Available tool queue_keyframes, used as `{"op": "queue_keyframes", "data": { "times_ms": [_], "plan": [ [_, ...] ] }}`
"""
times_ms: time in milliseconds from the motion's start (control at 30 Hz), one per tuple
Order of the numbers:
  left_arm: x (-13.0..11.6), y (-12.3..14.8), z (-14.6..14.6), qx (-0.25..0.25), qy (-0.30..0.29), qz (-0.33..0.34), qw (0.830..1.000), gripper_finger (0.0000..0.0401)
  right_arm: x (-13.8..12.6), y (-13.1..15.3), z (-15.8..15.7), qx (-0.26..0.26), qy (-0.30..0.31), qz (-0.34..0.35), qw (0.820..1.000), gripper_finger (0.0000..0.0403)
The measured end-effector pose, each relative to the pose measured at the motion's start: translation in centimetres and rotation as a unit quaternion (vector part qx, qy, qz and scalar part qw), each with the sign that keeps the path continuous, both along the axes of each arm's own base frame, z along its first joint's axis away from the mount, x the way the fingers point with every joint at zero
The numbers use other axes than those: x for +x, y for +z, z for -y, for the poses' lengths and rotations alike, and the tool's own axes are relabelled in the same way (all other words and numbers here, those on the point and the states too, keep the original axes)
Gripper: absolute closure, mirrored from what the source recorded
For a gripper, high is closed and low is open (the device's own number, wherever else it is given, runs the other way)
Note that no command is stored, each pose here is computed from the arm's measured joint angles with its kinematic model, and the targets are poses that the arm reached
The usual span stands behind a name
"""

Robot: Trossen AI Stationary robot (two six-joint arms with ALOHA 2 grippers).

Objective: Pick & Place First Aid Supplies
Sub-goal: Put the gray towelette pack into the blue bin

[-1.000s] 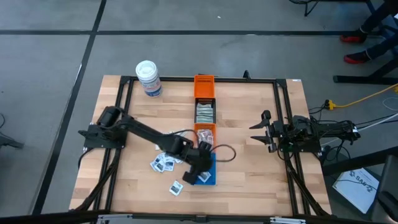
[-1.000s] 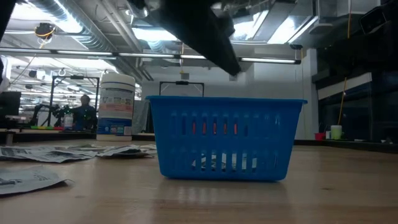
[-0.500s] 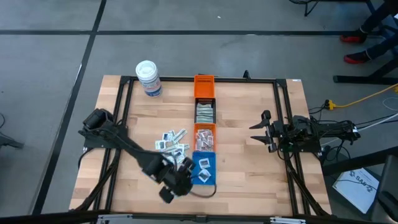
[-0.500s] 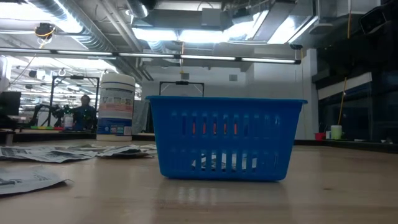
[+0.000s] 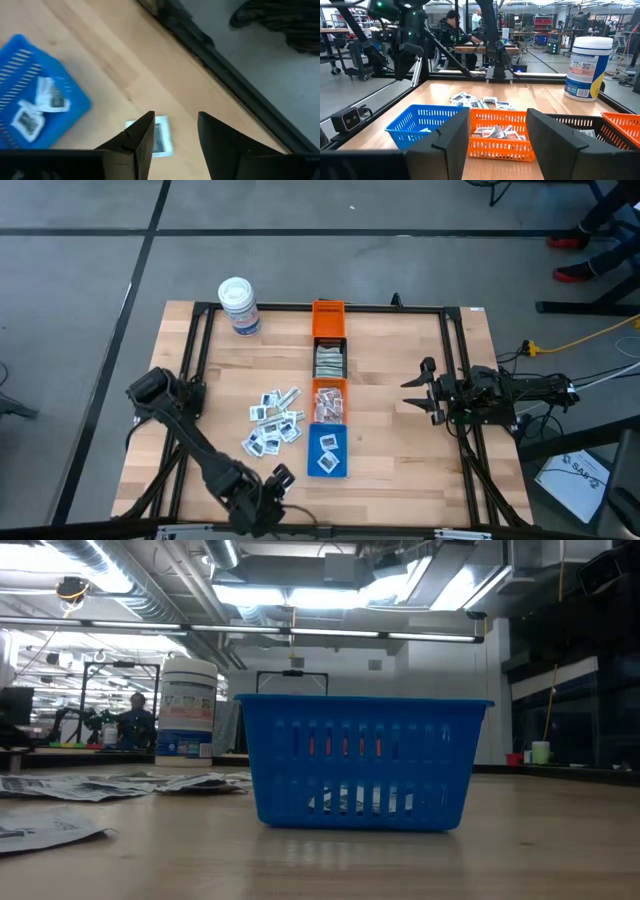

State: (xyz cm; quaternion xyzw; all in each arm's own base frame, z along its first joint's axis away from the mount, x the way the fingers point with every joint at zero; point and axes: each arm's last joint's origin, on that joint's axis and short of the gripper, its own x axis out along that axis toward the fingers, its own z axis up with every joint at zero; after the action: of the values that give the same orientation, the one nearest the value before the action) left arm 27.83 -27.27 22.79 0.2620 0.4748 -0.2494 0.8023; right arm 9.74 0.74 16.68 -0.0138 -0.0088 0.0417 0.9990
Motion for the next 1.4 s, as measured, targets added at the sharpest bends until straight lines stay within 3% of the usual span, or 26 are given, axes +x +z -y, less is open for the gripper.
{"op": "queue_keyframes", "data": {
  "times_ms": [600,1033,1400],
  "plan": [
    [0.3,-6.9,1.4,0.086,0.047,-0.055,0.994,0.0258,0.0,0.0,0.0,0.000,0.000,0.000,1.000,0.0208],
    [0.7,-8.9,-0.2,0.096,0.093,-0.068,0.989,0.0258,0.0,0.0,0.0,0.000,0.000,0.000,1.000,0.0208],
    [1.6,-9.1,-1.1,0.094,0.108,-0.064,0.988,0.0260,0.0,0.0,0.0,0.000,0.000,0.000,1.000,0.0208]
  ]
}}
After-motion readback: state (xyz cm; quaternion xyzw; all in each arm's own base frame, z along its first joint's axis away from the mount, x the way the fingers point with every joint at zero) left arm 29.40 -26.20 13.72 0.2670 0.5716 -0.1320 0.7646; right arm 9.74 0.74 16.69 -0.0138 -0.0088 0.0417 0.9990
